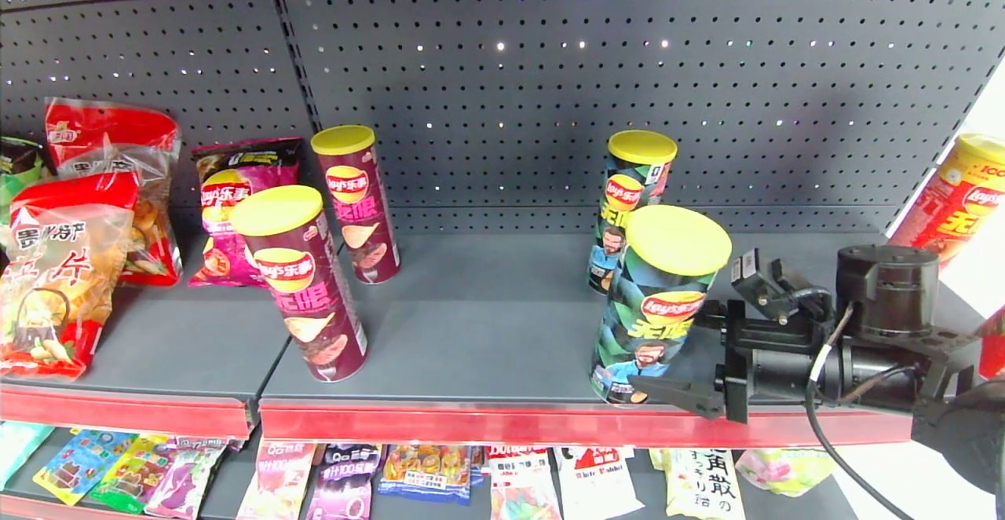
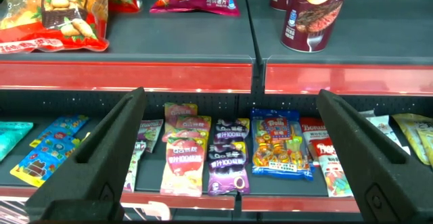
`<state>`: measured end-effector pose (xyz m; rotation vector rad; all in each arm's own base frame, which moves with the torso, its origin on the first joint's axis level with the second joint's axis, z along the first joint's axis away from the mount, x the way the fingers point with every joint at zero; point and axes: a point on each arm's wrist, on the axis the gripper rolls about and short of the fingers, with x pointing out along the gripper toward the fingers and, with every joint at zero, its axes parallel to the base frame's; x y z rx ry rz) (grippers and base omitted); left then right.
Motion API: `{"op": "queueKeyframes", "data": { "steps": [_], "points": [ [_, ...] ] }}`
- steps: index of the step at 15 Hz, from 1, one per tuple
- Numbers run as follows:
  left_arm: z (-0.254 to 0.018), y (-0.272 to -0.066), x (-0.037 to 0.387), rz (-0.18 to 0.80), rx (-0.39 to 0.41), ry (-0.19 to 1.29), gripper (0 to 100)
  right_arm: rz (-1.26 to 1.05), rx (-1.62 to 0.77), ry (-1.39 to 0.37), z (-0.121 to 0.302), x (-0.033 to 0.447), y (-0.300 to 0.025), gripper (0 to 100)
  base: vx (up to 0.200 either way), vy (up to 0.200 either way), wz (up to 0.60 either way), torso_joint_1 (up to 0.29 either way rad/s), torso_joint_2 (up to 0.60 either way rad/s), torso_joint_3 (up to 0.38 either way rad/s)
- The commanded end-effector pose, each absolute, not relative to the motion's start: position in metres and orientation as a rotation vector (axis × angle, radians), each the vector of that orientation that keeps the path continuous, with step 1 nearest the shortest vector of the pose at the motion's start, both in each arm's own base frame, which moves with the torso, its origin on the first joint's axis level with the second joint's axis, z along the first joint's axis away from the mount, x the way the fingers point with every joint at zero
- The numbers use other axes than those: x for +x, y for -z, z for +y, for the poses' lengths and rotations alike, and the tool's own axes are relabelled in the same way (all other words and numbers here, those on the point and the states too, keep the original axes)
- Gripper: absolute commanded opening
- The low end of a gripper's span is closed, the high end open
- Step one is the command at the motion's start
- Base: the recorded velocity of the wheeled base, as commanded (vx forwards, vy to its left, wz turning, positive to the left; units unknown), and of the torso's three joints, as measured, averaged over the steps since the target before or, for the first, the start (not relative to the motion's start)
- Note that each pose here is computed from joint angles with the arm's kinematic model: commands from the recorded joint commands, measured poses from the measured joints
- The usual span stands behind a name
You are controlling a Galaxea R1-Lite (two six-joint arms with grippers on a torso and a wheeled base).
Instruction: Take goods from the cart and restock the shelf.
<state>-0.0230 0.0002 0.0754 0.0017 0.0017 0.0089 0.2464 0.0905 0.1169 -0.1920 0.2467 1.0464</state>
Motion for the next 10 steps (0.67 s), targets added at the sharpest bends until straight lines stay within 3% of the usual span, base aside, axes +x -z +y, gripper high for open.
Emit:
{"op": "queueKeyframes", "data": {
  "steps": [1,10],
  "points": [
    [0.0,-0.075,-0.023,0.003,0.002,-0.009,100,0.242,-0.19,-1.03,0.084,0.241,-0.119,100,0.0,0.0,0.0,0.0,0.0,0.0],
    [0.0,-0.075,-0.023,0.003,0.002,-0.009,100,0.257,-0.193,-0.784,0.051,0.179,-0.126,100,0.0,0.0,0.0,0.0,0.0,0.0]
  ]
}}
